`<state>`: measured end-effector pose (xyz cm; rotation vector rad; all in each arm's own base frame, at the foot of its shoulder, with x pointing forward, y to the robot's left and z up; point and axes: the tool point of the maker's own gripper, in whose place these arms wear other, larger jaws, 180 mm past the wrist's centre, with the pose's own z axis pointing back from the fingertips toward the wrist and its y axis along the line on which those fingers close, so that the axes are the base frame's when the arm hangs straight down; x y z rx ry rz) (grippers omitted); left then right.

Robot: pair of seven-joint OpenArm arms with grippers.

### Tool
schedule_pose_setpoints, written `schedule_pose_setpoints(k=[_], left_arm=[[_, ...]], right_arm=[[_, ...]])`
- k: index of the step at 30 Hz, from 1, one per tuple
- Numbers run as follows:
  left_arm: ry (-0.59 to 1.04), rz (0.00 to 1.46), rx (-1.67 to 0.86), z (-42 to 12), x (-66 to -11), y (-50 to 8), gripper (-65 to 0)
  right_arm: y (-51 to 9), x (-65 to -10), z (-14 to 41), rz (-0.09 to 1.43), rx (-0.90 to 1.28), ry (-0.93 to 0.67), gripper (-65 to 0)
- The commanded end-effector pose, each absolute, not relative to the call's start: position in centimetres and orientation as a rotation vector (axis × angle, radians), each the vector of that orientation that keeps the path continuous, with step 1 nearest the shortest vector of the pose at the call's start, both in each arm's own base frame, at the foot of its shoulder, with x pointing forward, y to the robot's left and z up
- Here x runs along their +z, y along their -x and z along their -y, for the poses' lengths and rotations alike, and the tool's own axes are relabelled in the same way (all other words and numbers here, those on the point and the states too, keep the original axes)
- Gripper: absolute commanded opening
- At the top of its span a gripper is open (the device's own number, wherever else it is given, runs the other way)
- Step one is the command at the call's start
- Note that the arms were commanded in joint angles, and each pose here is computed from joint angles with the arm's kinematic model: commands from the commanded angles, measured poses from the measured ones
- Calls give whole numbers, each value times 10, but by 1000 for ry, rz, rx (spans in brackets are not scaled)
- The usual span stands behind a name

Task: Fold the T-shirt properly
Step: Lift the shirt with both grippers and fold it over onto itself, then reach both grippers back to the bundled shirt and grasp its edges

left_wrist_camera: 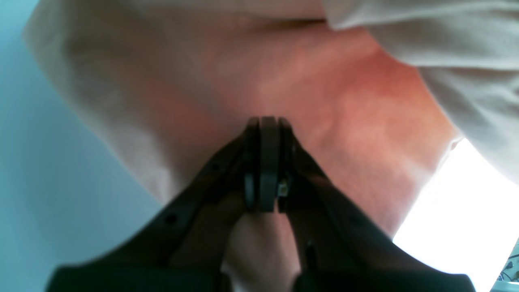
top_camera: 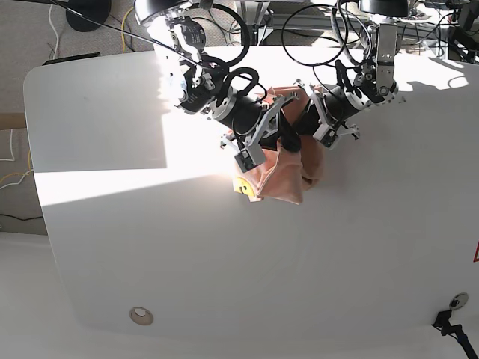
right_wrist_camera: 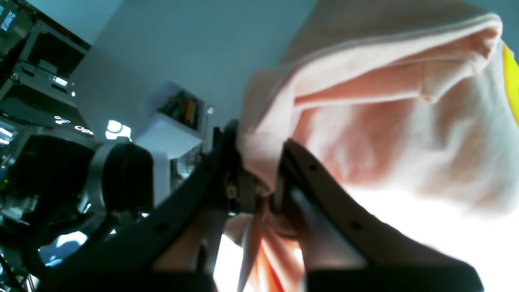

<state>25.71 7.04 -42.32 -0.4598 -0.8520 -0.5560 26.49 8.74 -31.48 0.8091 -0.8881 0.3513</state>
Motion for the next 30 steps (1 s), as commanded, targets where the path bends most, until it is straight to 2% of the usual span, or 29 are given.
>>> schedule_pose_setpoints(k=[1,2,10,12,22,24,30], left_arm=[[434,835,-574,-74,-424,-257,-650],[433,834,-575,-75,-425,-257,-650],[424,875,-592,-73,-411,-264,-650],[400,911,-588,-79,-399,-271,-650],[56,1178,-451,-202,-302,-324,-650],[16,1216,-405,-220,-289,-331,-650],[15,1217,-406,-220,-289,-331,-650]], right_arm=[[-271,-297,-91,943,349,-845,-650],[-272,-297,-90,945,350,-844,-642],[-276,-299,-89,944,357,-834,-329],[-278,-303,-91,933,364,-832,-277],[-306,-283,-79,1015,437,-777,-278],[-318,-287,-53,1030,430,-712,-294],[-336,-303,27,1033,395,-524,-367]])
